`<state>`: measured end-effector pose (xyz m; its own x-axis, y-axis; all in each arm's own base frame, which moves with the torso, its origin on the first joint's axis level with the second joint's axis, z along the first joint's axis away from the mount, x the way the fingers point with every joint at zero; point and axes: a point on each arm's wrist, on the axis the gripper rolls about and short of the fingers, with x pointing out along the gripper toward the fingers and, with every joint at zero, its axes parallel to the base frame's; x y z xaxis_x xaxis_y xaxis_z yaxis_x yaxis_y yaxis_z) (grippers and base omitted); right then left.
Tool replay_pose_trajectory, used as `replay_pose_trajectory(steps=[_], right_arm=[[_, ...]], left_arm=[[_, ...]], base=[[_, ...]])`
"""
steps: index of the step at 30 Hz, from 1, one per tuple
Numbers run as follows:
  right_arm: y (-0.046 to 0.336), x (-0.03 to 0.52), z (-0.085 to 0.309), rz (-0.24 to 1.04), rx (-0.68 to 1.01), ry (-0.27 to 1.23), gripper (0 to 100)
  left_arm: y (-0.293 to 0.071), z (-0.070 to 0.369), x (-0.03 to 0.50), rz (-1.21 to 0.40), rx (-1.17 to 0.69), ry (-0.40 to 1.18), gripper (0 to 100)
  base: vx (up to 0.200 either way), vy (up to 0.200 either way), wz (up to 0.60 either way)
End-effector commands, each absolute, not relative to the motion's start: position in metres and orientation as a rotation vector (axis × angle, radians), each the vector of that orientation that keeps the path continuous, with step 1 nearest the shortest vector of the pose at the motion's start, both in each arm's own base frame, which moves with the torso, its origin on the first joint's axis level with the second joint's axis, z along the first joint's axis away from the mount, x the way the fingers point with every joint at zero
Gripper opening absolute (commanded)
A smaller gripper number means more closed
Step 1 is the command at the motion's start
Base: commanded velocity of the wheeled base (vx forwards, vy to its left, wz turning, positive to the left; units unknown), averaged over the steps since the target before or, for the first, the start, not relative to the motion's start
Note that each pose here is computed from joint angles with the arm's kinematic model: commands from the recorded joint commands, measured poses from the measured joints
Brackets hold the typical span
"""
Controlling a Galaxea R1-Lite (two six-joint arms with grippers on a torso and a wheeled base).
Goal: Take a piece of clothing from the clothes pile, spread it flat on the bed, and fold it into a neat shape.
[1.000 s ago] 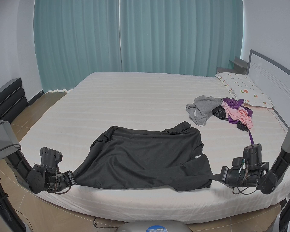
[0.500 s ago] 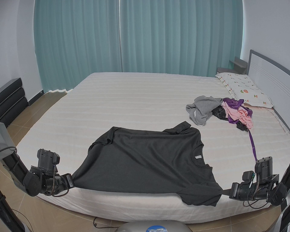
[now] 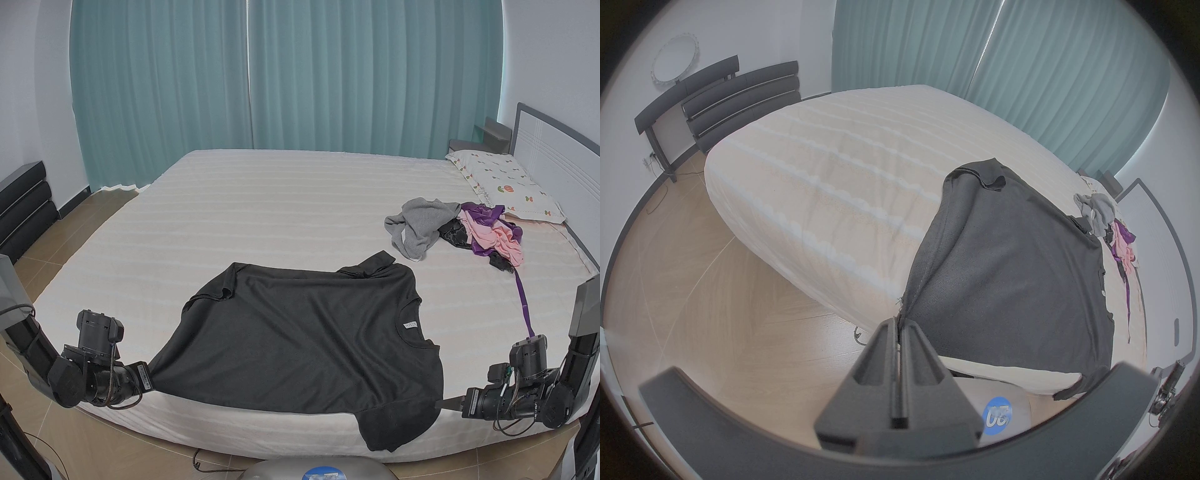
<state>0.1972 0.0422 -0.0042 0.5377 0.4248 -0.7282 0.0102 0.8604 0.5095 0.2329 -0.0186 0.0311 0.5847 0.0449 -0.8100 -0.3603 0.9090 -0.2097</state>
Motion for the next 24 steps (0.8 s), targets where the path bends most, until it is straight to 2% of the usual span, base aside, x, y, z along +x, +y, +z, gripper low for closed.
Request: replay_pose_trajectory(steps=[1, 14, 23, 24], right_arm=[[0.042, 0.2, -0.019, 0.24, 0.504, 1.016, 100], [0.044, 0.232, -0.037, 0.257, 0.505, 0.927, 100], [0.046, 0.245, -0.049, 0.261, 0.504, 0.93, 100], [0.046, 0.244, -0.052, 0.257, 0.503, 0.937, 0]], left_arm=[[-0.019, 0.03, 0.232, 0.244, -0.373, 0.927, 0], [-0.019, 0.023, 0.229, 0.231, -0.375, 0.97, 0], [-0.019, 0.022, 0.227, 0.227, -0.357, 0.98, 0], [-0.018, 0.021, 0.224, 0.227, -0.351, 0.99, 0]], base=[[0.0, 0.0, 0.0], [0.0, 0.0, 0.0], [0.0, 0.0, 0.0], [0.0, 0.0, 0.0]])
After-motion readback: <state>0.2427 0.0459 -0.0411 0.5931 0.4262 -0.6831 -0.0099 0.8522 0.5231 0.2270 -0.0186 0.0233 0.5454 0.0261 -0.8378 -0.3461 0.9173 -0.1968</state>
